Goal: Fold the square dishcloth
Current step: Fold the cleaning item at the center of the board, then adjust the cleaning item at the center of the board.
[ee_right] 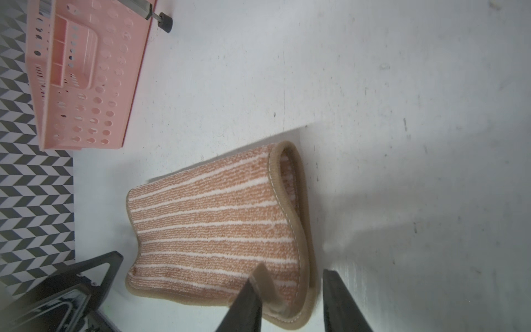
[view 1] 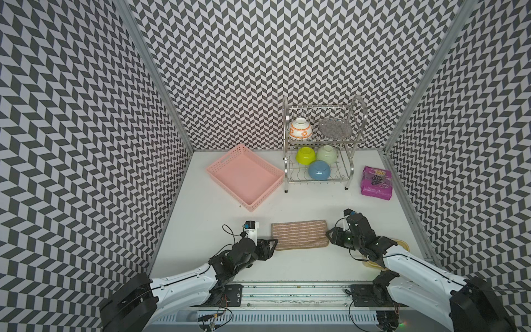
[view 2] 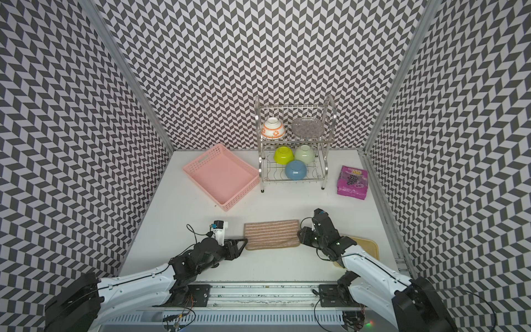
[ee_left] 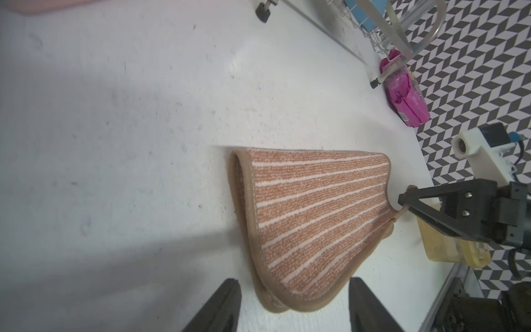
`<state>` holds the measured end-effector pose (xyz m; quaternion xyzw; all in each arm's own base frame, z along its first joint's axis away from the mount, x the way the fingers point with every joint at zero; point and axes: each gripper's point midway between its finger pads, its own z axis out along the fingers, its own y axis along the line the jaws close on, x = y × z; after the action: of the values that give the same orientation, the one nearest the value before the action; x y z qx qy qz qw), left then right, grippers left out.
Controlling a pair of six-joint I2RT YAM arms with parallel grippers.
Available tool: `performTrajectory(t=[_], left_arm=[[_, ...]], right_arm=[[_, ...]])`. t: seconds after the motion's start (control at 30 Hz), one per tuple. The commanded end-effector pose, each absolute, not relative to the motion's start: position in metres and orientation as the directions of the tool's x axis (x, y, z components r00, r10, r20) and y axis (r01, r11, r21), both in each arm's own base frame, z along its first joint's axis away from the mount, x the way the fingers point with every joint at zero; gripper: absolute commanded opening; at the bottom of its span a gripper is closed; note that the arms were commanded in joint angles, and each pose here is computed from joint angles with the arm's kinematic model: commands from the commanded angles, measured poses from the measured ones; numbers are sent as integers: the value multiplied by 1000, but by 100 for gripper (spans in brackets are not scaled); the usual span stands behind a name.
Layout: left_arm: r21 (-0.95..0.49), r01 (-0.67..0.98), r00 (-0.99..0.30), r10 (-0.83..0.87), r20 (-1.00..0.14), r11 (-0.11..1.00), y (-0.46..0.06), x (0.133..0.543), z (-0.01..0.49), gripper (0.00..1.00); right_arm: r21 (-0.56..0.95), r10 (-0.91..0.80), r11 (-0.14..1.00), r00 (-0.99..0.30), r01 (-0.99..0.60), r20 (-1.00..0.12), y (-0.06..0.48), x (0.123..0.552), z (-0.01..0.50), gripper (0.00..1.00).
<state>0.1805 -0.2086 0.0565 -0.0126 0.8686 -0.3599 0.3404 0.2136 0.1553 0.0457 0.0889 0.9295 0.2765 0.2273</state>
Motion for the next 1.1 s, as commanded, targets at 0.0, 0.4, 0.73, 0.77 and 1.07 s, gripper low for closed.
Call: performTrajectory(t=[0.0,0.4,0.73,0.77,1.07], left_arm=[[-645,167,-830,-247,-500,745,-213,171,45,58],[-650,143,-877,-208,-433,746,-235,172,39,44],[-664,133,-892,-203,-404,736,-236,167,38,26],[-664,134,-893,-202,-403,735,-236,166,39,25],[-666,131,-899,-196,-393,735,-236,164,43,20]], right_arm=[[595,300,804,-873,15,-383,164,215,64,42],[607,309,794,-877,25,-368,166,212,65,50],[609,288,792,-907,46,-306,168,198,50,47],[609,287,792,-909,46,-303,168,197,50,47],[591,282,804,-918,68,-279,162,188,42,47]])
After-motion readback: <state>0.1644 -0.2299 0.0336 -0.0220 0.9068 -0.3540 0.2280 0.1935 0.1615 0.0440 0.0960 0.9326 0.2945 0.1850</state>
